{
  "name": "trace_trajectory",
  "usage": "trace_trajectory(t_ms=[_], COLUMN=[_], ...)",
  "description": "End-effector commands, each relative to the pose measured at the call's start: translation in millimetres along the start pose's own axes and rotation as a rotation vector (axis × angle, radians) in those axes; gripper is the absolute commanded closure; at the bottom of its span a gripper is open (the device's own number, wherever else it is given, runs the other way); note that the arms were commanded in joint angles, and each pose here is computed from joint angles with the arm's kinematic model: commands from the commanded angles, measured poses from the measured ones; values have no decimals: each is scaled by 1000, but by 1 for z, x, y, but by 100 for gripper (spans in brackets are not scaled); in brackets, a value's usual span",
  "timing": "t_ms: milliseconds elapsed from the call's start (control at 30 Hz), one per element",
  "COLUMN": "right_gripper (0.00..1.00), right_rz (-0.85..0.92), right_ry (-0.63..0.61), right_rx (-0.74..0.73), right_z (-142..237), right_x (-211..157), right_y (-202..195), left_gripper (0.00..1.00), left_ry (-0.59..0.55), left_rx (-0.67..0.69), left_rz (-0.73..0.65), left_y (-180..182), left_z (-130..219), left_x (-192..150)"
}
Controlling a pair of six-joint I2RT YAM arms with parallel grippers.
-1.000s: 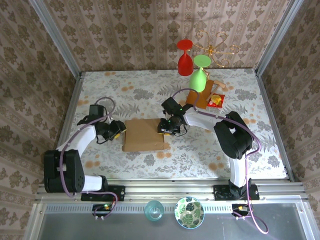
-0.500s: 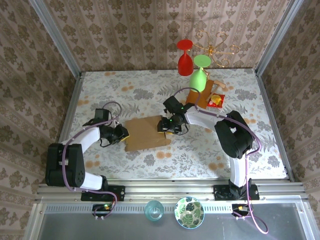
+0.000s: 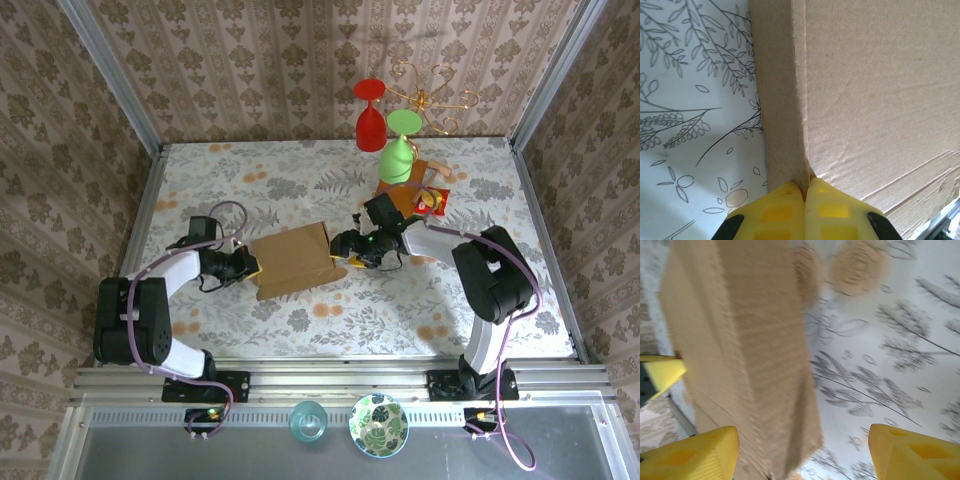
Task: Fold the paper box
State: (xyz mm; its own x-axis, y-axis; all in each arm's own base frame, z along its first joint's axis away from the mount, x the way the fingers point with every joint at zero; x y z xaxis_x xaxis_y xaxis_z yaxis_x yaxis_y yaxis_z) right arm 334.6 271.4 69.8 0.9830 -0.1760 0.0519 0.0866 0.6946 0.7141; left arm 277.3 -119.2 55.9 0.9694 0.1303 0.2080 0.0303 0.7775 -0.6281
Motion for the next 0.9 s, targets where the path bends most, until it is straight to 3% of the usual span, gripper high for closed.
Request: trace_trajectory(t_ms=[0, 400, 667, 700, 767, 867], right_gripper=[29, 27, 39, 41, 46, 56], right_rz=[22, -36, -101, -115, -163, -263], right_ry=[48, 114, 109, 102, 76, 51], right_rx=[136, 276, 337, 342, 342, 334], right_z=[-8, -30, -42, -40, -34, -25], right_x=[1, -2, -2, -1, 1, 4], right_y=[22, 35, 49, 50, 52, 57], left_gripper=[100, 100, 100, 98, 82, 69], left_ry=[91, 71, 22, 4, -73, -228], left_rx=[25, -67, -96, -91, -83, -75], left_rz=[11, 34, 40, 47, 51, 11], left_y=[20, 18, 10, 9, 2, -14], left_z=[-9, -8, -1, 2, 16, 45], left_x=[-26, -21, -5, -1, 15, 40])
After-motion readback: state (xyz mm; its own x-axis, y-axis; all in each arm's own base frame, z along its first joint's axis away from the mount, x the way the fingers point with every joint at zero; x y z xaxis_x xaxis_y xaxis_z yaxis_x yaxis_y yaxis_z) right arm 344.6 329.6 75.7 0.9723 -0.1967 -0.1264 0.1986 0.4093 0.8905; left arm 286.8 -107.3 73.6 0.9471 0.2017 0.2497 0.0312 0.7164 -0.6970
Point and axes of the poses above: each hand's point on the last joint's axis, 136 mm out from that joint toward the fingers, its own z axis back along the fingers, its own y axis along the line the jaws close on, x = y × z, the point moved 1 cm from there along z, back along the fingers, and after that the axes turned 6 degrees about -z, right-handed, at the moved point
